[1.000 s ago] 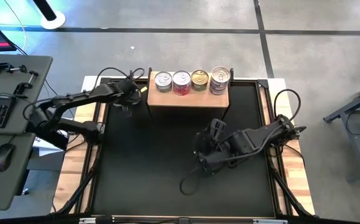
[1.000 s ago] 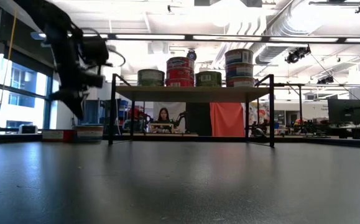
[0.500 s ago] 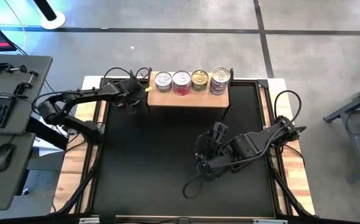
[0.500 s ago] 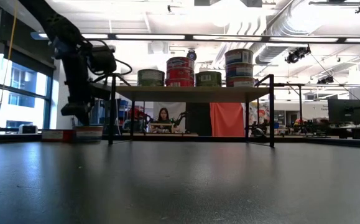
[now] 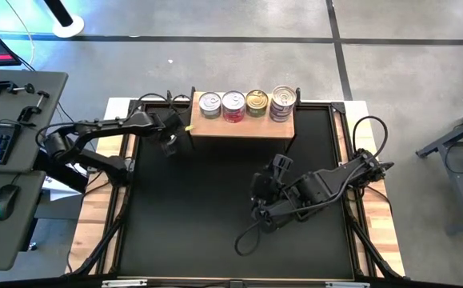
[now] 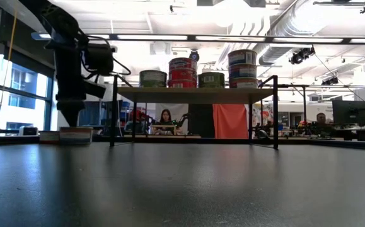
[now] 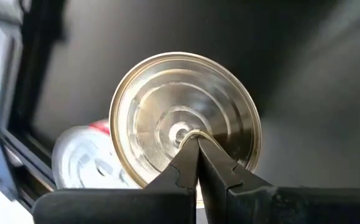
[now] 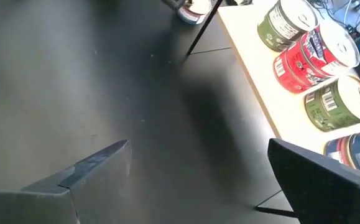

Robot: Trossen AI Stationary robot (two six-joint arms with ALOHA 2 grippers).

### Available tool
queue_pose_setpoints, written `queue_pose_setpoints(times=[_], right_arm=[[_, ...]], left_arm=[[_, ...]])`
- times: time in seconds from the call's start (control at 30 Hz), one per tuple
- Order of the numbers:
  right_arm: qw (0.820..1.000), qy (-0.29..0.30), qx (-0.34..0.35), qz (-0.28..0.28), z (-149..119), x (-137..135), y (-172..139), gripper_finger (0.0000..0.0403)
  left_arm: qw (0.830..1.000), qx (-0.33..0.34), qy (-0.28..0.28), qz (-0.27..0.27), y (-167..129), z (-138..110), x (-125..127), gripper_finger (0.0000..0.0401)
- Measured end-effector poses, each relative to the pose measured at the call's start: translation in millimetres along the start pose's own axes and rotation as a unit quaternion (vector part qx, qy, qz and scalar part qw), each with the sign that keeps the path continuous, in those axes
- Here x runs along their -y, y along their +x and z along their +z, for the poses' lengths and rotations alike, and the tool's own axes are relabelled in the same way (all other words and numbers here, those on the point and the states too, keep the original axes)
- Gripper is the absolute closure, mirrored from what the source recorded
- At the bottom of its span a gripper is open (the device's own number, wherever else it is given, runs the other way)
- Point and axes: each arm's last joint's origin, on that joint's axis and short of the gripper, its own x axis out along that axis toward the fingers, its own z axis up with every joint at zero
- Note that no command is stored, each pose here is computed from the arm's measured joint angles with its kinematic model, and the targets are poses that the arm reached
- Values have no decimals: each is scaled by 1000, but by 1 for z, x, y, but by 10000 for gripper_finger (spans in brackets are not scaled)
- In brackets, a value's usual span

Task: Stack canned seafood by type on shelf
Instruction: Stack the blue tuna can on top of the other blue tuna cans

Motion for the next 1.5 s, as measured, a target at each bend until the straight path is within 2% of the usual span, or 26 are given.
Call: queue_pose_setpoints(times=[0.27,0.43,0.6,0.7,0.9,1.27,1.4,1.5], right_arm=[[1000,-26,0,0,0,0,0,34],[999,-40,0,-1,0,0,0,34],[999,-52,1,-1,0,0,0,34],[998,-56,4,-6,0,0,0,34],[998,-57,4,-6,0,0,0,34],[999,-52,-1,1,0,0,0,34],[997,-44,-34,47,-2,-3,0,34],[993,-35,-64,91,-6,-8,-3,34]], left_arm=[[993,-14,-113,-30,-8,-2,12,401],[984,-24,-168,-57,-12,-3,21,401],[969,-52,-232,-62,-17,-8,32,401],[963,-73,-250,-77,-20,-11,40,401],[954,-101,-264,-104,-30,-18,64,401],[959,-72,-236,-141,-59,-38,128,401],[955,-29,-218,-201,-74,-47,160,401],[942,23,-203,-268,-85,-49,184,401]])
